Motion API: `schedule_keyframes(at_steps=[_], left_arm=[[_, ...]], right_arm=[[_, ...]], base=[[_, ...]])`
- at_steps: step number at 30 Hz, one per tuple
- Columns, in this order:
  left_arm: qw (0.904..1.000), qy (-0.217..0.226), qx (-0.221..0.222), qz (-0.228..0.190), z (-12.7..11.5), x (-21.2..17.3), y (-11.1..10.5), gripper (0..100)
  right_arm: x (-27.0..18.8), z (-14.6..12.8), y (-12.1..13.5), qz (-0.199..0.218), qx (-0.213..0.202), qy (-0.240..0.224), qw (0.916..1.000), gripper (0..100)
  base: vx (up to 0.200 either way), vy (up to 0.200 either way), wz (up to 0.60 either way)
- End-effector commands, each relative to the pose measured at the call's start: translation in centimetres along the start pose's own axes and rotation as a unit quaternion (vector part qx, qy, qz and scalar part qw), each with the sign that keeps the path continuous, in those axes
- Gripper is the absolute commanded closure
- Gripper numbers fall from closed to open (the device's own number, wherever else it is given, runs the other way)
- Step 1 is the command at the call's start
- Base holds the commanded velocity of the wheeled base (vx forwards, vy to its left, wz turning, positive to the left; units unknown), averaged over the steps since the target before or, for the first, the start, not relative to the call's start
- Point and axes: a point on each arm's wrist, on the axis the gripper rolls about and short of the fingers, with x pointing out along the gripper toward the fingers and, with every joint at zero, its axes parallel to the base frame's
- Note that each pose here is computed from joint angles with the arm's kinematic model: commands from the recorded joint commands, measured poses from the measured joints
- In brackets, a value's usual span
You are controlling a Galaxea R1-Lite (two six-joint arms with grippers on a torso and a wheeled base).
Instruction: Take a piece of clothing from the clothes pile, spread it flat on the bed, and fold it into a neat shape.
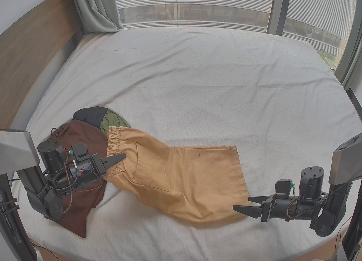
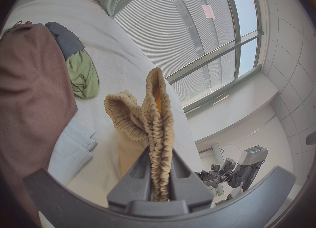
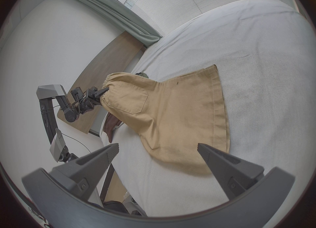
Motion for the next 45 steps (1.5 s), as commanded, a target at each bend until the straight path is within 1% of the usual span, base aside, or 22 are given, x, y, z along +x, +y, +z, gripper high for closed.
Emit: schedule_keyframes(at_steps=[1, 7, 15, 20, 23, 33, 34, 35, 39, 45], left_arm=[[0.9999, 0.009, 0.0, -0.005, -0.5, 1.1, -0.1, 100], [0.9998, 0.013, 0.004, -0.011, -1.1, 2.4, -0.5, 100], [0.9993, 0.032, 0.005, -0.019, -2.7, 4.9, -0.9, 100], [0.9993, 0.03, 0.008, -0.021, -3.2, 6.4, -0.9, 100], [0.999, 0.031, 0.011, -0.029, -3.4, 7.1, -1.2, 100], [0.9957, 0.051, -0.038, -0.068, -4.4, 8.9, -3.5, 100], [0.9957, 0.051, -0.038, -0.068, -4.4, 8.9, -3.5, 100], [0.9947, 0.054, -0.048, -0.073, -4.5, 9.2, -3.7, 100], [0.9928, 0.058, -0.066, -0.082, -4.8, 10.1, -3.9, 100], [0.9903, 0.067, -0.079, -0.092, -5.5, 11.4, -4.1, 100]], right_arm=[[0.0, 0.0, 0.0, 0.0, 0.0, 0.0, 1.0, 0], [0.0, 0.0, 0.0, 0.0, 0.0, 0.001, 1.0, 0], [0.1, -0.1, -0.1, 0.0, 0.001, 0.002, 1.0, 0], [0.1, -0.1, -0.1, -0.001, 0.002, 0.003, 1.0, 0], [0.1, -0.1, -0.1, -0.001, 0.002, 0.003, 1.0, 0], [0.2, -0.1, -0.2, -0.002, 0.002, 0.002, 1.0, 0], [0.2, -0.1, -0.2, -0.002, 0.002, 0.002, 1.0, 0], [0.2, 0.0, -0.2, -0.001, 0.002, 0.001, 1.0, 0], [0.2, 0.2, -0.3, -0.002, 0.0, -0.004, 1.0, 0], [0.2, 0.4, -0.4, -0.003, 0.0, -0.009, 1.0, 0]], base=[[0.0, 0.0, 0.0], [0.0, 0.0, 0.0], [0.0, 0.0, 0.0], [0.0, 0.0, 0.0], [0.0, 0.0, 0.0], [0.0, 0.0, 0.0], [0.0, 0.0, 0.0], [0.0, 0.0, 0.0], [0.0, 0.0, 0.0], [0.0, 0.0, 0.0]])
